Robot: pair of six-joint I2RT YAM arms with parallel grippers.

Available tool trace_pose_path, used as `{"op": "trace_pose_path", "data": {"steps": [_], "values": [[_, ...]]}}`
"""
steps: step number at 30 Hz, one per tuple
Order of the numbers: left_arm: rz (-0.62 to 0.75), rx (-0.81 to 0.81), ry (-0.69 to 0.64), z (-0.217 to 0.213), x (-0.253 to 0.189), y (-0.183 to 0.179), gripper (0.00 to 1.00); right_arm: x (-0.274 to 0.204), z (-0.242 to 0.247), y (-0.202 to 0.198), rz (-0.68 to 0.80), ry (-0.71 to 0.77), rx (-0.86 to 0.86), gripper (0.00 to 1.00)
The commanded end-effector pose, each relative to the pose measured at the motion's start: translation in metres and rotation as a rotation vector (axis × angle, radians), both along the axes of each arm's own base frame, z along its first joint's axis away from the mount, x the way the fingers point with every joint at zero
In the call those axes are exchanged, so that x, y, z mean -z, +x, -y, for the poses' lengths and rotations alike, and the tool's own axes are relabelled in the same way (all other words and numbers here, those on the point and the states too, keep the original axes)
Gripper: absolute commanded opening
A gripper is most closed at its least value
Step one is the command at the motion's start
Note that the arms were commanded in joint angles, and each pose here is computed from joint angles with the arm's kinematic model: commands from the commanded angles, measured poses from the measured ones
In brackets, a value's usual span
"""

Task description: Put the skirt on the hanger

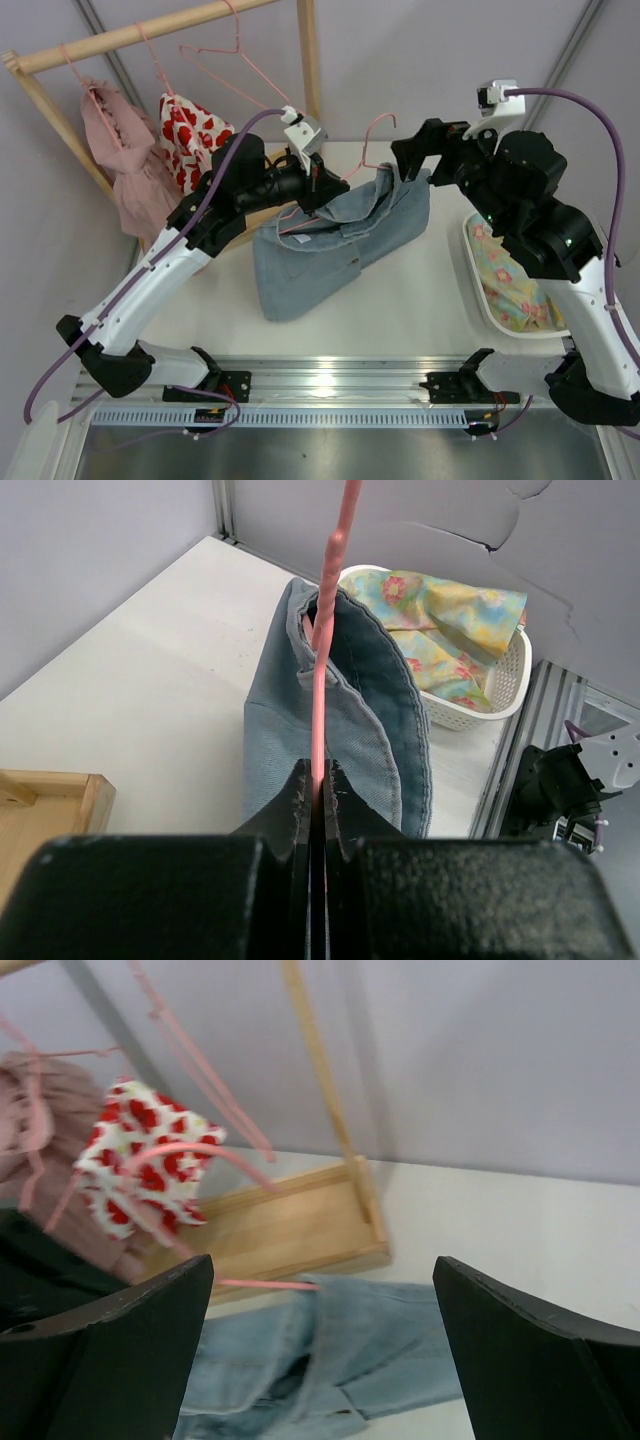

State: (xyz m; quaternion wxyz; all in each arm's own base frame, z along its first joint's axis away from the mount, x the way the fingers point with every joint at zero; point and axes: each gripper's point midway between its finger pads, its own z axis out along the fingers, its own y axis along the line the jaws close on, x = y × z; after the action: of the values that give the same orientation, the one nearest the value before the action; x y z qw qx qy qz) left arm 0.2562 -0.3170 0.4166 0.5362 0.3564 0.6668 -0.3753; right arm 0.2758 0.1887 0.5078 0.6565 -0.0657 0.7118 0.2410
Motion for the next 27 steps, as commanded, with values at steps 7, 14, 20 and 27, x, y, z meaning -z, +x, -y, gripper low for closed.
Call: {"op": "trace_pose_path", "data": {"steps": [7,14,20,27], "values": [[0.165,-0.008,-0.136,-0.026,-0.076,-0.027,0.0,0.068,0.079,0.045,-0.16,-0.013,0.323,0.99],[0.145,-0.101,-0.149,-0.05,-0.091,-0.031,0.0,0.106,0.078,0.048,-0.044,-0.194,0.098,0.9],[0.16,-0.049,-0.153,-0.054,-0.096,-0.046,0.0,0.135,0.055,0.013,0.205,-0.312,-0.141,0.93],[0.164,0.053,-0.16,-0.055,-0.103,-0.071,0.0,0.143,0.04,0.041,0.165,-0.34,-0.204,0.91]]}}
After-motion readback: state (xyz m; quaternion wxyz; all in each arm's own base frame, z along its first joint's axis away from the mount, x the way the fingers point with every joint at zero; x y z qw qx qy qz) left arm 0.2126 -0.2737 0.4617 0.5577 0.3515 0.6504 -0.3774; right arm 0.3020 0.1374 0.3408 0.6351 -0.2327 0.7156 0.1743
